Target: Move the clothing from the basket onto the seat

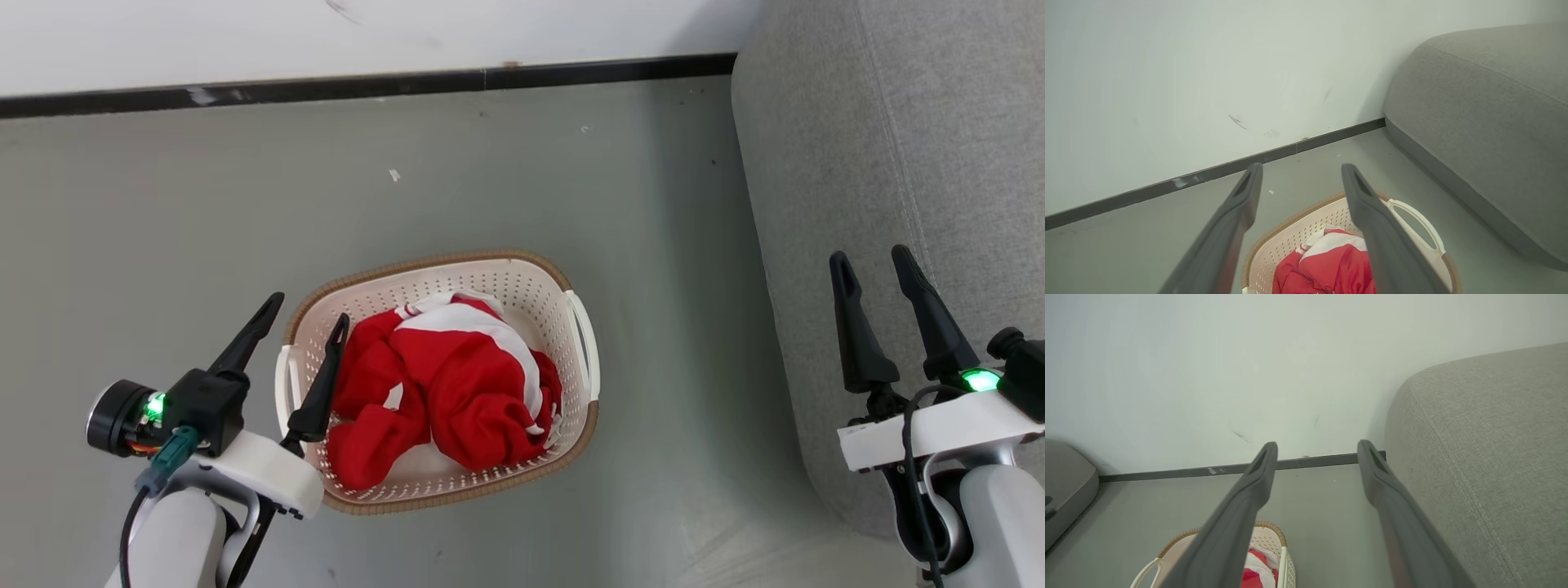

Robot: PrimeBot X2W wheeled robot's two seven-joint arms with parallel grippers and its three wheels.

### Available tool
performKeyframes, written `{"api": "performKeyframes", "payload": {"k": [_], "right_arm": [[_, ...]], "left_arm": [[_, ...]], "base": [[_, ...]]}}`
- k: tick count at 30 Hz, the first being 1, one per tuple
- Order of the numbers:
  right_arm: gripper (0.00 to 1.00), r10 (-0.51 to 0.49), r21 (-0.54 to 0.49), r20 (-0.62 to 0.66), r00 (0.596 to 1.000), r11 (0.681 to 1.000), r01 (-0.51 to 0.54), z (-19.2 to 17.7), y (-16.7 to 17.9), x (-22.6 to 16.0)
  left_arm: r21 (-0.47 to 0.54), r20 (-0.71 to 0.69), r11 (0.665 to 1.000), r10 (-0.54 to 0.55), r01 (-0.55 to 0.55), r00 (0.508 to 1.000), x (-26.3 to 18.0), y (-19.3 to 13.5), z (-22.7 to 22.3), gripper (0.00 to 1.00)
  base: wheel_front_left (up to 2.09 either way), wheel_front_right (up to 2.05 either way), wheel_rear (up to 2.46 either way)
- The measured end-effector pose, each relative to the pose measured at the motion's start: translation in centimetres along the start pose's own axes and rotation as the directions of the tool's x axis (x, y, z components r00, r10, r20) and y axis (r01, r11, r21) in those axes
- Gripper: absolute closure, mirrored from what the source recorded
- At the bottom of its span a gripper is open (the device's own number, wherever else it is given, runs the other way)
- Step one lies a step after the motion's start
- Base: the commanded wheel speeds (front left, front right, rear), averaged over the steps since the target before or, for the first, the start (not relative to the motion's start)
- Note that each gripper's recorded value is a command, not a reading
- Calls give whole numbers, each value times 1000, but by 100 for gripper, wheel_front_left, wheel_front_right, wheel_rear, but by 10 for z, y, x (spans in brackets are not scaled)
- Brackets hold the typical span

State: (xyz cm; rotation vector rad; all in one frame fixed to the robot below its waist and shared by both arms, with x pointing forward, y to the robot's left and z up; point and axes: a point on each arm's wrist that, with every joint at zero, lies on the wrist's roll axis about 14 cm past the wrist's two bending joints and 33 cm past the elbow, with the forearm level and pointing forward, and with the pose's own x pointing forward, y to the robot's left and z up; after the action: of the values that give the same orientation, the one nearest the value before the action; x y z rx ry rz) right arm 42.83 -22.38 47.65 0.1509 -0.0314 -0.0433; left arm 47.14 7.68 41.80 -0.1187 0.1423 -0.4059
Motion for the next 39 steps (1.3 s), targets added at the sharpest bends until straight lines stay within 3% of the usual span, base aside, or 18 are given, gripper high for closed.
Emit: {"api": "performKeyframes", "payload": {"k": [14,31,39], "right_arm": [[0,-18,10,-28,999,1000,18,-20,-3,20],[0,-55,9,-60,997,998,56,-46,-16,41],[0,-66,4,-89,994,998,67,-61,-21,46]], "left_arm": [[27,-156,993,-112,118,981,32,-18,-56,0],[-52,-404,977,-211,208,890,55,-43,-151,0],[-76,-513,970,-236,230,825,59,-49,-193,0]], "base": [[0,0,0],[0,0,0],[0,0,0]]}}
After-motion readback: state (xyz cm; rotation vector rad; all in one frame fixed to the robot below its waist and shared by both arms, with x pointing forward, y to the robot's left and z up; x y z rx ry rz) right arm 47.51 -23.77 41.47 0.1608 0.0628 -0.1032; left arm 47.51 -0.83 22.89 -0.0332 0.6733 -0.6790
